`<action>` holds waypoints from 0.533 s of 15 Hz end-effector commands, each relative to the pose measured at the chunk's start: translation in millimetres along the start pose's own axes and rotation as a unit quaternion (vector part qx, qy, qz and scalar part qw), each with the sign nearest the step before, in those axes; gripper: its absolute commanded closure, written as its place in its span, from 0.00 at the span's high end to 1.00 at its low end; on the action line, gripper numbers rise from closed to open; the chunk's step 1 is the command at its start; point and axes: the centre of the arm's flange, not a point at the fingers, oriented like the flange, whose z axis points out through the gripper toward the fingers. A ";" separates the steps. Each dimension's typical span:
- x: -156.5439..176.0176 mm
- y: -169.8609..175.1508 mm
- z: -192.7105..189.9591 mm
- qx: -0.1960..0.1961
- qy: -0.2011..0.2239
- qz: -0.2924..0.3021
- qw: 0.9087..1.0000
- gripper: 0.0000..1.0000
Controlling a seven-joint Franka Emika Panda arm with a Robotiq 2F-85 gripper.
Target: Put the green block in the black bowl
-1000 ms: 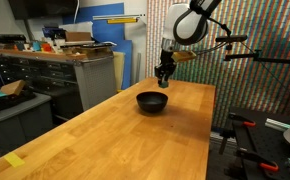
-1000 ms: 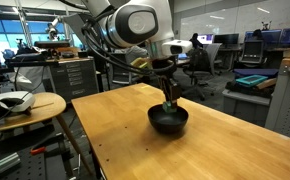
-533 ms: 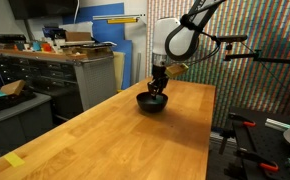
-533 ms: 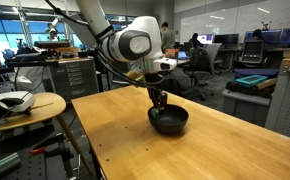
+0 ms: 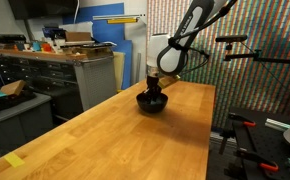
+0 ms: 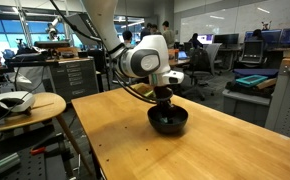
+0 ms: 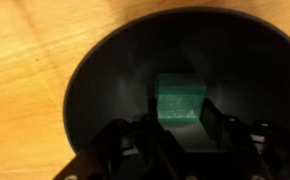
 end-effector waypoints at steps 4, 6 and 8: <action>16.7 23.8 -24.8 0.008 0.001 0.001 1.000 0.99; 19.1 36.8 -40.8 0.014 -0.008 -0.004 1.000 1.00; 23.4 52.9 -64.0 0.026 -0.024 -0.012 0.999 1.00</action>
